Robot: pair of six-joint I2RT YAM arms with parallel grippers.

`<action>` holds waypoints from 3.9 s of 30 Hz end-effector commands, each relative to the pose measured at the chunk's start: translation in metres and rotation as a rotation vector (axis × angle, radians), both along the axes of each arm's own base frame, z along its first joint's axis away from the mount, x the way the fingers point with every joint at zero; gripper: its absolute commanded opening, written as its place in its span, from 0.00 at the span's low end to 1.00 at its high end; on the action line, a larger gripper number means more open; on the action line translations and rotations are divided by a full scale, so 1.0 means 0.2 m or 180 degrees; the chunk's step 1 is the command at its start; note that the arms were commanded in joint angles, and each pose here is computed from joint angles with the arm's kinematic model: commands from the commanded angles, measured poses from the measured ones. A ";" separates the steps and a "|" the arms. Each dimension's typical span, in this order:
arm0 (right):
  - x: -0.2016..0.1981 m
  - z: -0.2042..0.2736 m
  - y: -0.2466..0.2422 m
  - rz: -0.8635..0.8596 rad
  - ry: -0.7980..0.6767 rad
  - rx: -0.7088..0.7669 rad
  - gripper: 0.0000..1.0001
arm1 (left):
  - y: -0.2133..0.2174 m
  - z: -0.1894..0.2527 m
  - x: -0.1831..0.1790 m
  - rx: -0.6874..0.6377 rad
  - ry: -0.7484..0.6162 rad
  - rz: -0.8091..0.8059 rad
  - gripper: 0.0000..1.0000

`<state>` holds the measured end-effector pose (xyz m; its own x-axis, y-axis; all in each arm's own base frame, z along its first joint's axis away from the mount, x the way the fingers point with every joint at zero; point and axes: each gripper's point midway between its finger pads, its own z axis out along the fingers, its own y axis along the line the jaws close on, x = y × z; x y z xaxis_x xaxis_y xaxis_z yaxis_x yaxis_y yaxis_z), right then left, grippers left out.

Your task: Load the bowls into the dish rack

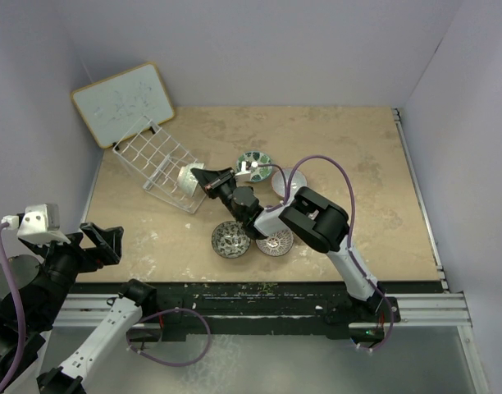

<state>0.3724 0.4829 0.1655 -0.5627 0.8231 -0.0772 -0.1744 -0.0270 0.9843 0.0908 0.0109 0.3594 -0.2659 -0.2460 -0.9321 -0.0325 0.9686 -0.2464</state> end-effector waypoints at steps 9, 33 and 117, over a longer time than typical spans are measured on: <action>-0.02 0.22 0.00 0.0005 -0.0088 0.0344 0.04 | 0.00 0.06 0.00 0.0003 -0.0136 -0.0031 0.99; -0.06 0.17 0.00 -0.0042 0.0051 0.0801 0.09 | -0.03 0.06 -0.01 -0.0003 -0.0156 -0.0157 0.99; 0.29 0.21 -0.06 0.0541 -0.0157 0.0678 0.00 | -0.04 0.10 0.00 0.0028 -0.0240 -0.0187 0.99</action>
